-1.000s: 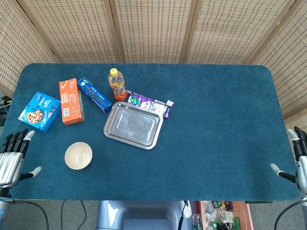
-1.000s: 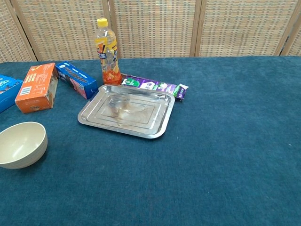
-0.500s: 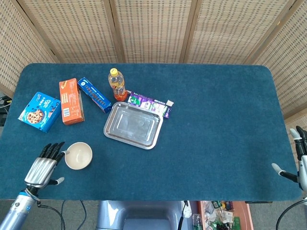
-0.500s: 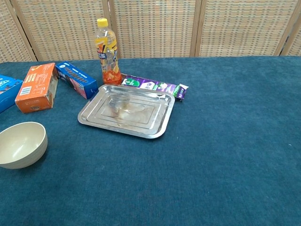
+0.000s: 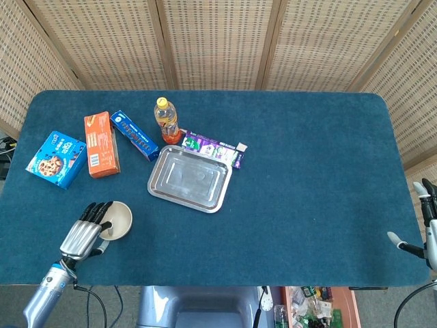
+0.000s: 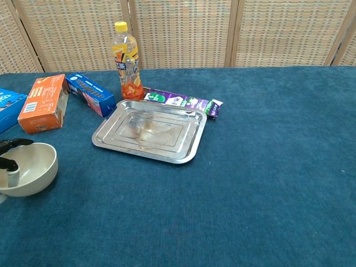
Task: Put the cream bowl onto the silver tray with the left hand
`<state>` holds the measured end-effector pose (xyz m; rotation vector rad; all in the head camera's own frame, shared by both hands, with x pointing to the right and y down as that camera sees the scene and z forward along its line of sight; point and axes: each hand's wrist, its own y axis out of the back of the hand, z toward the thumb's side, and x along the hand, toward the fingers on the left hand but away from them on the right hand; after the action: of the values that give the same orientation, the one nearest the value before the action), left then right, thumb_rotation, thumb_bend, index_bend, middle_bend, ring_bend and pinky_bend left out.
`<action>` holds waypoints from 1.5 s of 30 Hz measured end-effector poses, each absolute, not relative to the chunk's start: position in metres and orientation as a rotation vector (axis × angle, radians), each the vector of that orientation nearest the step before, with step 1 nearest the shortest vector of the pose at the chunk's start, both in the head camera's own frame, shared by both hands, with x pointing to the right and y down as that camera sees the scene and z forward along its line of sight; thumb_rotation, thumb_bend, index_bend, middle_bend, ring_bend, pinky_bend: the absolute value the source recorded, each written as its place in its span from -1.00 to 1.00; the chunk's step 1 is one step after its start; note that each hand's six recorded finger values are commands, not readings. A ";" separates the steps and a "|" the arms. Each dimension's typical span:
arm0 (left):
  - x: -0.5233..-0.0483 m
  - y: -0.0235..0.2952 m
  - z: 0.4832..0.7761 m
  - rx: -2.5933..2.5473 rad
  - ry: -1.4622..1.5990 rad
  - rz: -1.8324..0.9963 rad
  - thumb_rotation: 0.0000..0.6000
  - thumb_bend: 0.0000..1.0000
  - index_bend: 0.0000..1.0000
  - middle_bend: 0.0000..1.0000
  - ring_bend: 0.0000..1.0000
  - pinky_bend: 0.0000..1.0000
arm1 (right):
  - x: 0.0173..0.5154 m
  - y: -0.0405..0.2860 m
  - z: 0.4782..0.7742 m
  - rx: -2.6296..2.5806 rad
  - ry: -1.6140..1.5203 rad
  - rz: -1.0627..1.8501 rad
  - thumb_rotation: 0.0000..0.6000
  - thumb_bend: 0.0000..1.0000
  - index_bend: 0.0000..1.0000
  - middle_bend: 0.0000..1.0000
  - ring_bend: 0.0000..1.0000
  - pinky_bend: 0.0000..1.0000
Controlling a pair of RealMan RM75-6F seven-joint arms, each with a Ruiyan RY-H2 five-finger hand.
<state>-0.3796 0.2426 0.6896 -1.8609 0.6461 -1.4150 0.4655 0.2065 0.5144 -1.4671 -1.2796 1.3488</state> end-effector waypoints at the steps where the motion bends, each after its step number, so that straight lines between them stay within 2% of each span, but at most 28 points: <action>1: -0.379 0.242 0.690 -1.859 0.651 -1.410 1.00 -0.02 0.29 -1.00 -1.00 -1.00 | 0.465 0.206 0.515 -1.468 -1.280 1.349 1.00 -1.00 -1.00 -1.00 -1.00 -1.00; 4: -0.379 0.239 0.690 -1.853 0.670 -1.399 1.00 0.00 0.37 -1.00 -1.00 -1.00 | 0.465 0.206 0.515 -1.469 -1.279 1.351 1.00 -1.00 -1.00 -1.00 -1.00 -1.00; 9: -0.378 0.231 0.686 -1.841 0.700 -1.377 1.00 0.01 0.38 -1.00 -1.00 -1.00 | 0.464 0.207 0.517 -1.470 -1.271 1.355 1.00 -1.00 -1.00 -1.00 -1.00 -1.00; 15: -0.354 0.189 0.664 -1.797 0.783 -1.251 1.00 0.01 0.38 -1.00 -1.00 -1.00 | 0.466 0.206 0.521 -1.473 -1.266 1.377 1.00 -1.00 -1.00 -1.00 -1.00 -1.00; 20: -0.326 0.153 0.658 -1.762 0.787 -1.194 1.00 0.01 0.38 -1.00 -1.00 -1.00 | 0.468 0.202 0.525 -1.471 -1.268 1.397 1.00 -1.00 -1.00 -1.00 -1.00 -1.00; 24: -0.284 0.121 0.669 -1.763 0.766 -1.158 1.00 0.01 0.38 -1.00 -1.00 -1.00 | 0.472 0.199 0.528 -1.470 -1.274 1.416 1.00 -1.00 -1.00 -1.00 -1.00 -1.00; 27: -0.262 0.110 0.684 -1.771 0.751 -1.157 1.00 0.01 0.38 -1.00 -1.00 -1.00 | 0.475 0.197 0.529 -1.467 -1.284 1.427 1.00 -1.00 -1.00 -1.00 -1.00 -1.00; 37: -0.206 0.099 0.727 -1.797 0.728 -1.161 1.00 0.01 0.38 -1.00 -1.00 -1.00 | 0.480 0.194 0.528 -1.465 -1.304 1.425 1.00 -1.00 -1.00 -1.00 -1.00 -1.00; 38: -0.202 0.099 0.729 -1.801 0.726 -1.157 1.00 -0.01 0.34 -1.00 -1.00 -1.00 | 0.480 0.194 0.528 -1.466 -1.306 1.425 1.00 -1.00 -1.00 -1.00 -1.00 -1.00; 40: -0.198 0.103 0.732 -1.811 0.716 -1.159 1.00 -0.25 0.04 -1.00 -1.00 -1.00 | 0.480 0.194 0.527 -1.466 -1.310 1.419 1.00 -1.00 -1.00 -1.00 -1.00 -1.00; 41: -0.198 0.104 0.733 -1.812 0.712 -1.164 1.00 -0.55 -0.35 -1.00 -1.00 -1.00 | 0.480 0.195 0.526 -1.466 -1.311 1.417 1.00 -1.00 -1.00 -1.00 -1.00 -1.00; 43: -0.200 0.106 0.733 -1.815 0.709 -1.176 1.00 -0.91 -0.86 -1.00 -1.00 -1.00 | 0.480 0.195 0.525 -1.467 -1.313 1.411 1.00 -1.00 -1.00 -1.00 -1.00 -1.00; 45: -0.202 0.107 0.732 -1.824 0.712 -1.186 1.00 -1.00 -1.00 -1.00 -1.00 -1.00 | 0.480 0.196 0.524 -1.469 -1.314 1.406 1.00 -1.00 -1.00 -1.00 -1.00 -1.00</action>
<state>-0.2018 0.1070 0.7318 -1.8236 0.7120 -1.1864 0.4796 0.1958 0.5240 -1.4687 -1.3136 1.4059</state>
